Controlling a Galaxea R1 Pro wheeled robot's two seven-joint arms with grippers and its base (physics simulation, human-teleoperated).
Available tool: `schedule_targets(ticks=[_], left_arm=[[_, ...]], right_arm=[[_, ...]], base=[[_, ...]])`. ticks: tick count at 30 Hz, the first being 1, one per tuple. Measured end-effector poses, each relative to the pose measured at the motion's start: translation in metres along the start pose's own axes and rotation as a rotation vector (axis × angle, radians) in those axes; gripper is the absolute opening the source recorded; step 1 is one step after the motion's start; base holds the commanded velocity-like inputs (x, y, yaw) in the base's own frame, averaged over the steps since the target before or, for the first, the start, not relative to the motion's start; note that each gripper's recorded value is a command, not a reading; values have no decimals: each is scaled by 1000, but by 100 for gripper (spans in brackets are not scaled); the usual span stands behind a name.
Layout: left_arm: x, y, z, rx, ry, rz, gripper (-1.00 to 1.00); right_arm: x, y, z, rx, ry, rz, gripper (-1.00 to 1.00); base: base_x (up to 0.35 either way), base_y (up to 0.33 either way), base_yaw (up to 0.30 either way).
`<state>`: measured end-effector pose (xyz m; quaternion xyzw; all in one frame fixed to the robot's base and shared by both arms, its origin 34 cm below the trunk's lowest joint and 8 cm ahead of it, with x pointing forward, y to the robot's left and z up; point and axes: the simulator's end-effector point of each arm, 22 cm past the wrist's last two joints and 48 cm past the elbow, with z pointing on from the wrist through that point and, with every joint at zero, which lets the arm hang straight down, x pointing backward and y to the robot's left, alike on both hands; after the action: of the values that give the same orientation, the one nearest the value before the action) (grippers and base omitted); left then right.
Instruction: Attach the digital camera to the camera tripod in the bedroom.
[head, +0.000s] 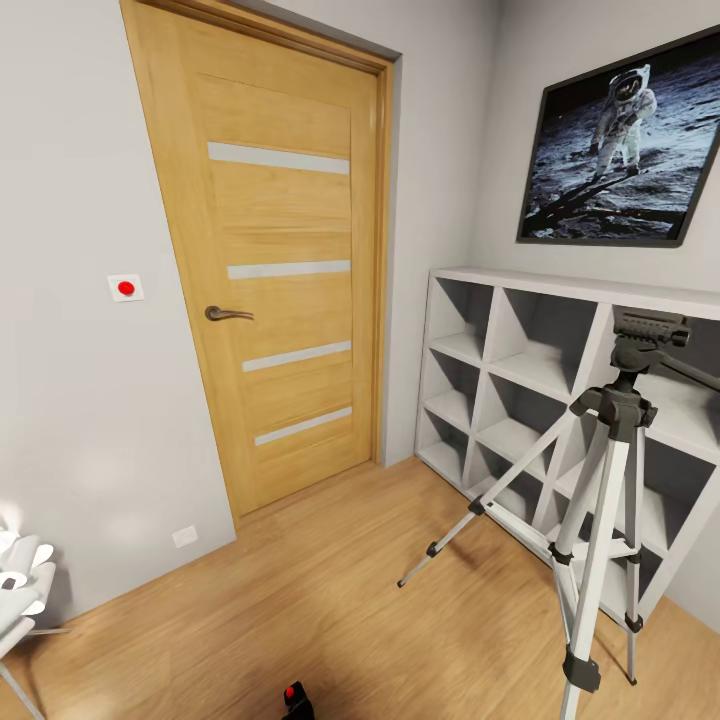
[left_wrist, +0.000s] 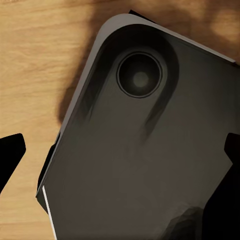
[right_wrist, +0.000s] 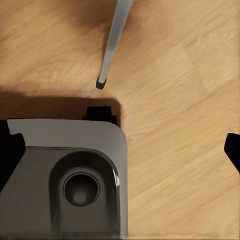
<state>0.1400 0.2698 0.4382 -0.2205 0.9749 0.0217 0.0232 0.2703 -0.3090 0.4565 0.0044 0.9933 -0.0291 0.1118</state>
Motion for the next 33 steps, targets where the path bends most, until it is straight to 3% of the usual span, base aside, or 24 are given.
schedule_targets(ticks=[19,22,33], left_arm=[[1,-2,0,4,1,6,100],[1,-2,0,3,1,6,100],[0,-1,0,1,0,8,100]], right_arm=[[43,-1,0,-5,60,-31,100],[52,-1,0,-3,80,-61,100],[56,-2,-1,7,88,-80,100]], base=[[0,12,0],[0,240,0],[21,307,0]])
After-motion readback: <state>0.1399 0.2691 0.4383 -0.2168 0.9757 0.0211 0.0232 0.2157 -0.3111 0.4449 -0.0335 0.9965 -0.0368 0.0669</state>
